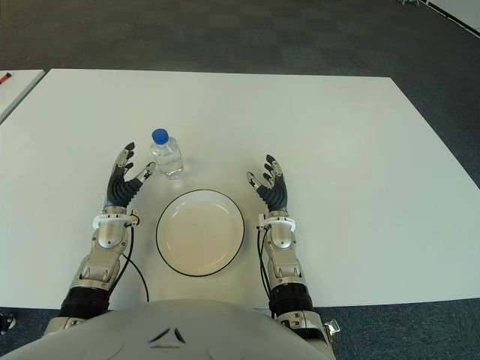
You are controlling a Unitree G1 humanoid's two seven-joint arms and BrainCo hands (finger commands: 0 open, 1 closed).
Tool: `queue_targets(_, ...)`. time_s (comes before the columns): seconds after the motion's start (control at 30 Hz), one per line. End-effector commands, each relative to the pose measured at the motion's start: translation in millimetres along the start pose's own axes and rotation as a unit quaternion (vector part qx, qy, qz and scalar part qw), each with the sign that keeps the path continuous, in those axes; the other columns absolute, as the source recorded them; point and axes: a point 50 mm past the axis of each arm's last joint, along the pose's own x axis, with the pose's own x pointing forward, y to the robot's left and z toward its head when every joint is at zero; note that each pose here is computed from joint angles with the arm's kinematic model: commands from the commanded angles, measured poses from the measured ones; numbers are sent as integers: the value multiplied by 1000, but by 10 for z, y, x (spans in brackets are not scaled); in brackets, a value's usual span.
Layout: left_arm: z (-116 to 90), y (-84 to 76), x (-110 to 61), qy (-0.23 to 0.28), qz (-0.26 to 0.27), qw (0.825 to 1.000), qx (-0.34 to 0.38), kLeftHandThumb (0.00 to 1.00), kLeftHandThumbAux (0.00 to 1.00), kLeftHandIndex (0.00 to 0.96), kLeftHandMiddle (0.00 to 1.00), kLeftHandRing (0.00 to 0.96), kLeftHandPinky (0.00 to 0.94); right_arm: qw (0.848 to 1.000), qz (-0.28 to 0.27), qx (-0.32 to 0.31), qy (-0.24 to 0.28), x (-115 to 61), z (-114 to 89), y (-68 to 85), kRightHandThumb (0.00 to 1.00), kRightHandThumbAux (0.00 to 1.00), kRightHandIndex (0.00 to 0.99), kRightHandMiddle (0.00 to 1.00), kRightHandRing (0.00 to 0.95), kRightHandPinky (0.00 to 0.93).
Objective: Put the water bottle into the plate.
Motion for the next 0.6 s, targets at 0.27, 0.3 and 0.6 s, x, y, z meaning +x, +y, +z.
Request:
queue_targets(0.27,-43,-5,8,-3,-13,998,-68,182,648,35,19,14,37,1000,1,-3,11,-5,-40,8,336,761,105,100,94,131)
queue_targets(0.3,-46,-5,8,-4,-13,998,-68,179,650,35,18,13,33,1000,1,-3,11,-4,-40,8,335,760,104,100,94,131)
queue_targets(0.6,-65,-13,9,-6,-9,998,-66,154,663,28,8,1,11,1000,1,-4,10,-1,-40,8,338,759,106,100,94,134)
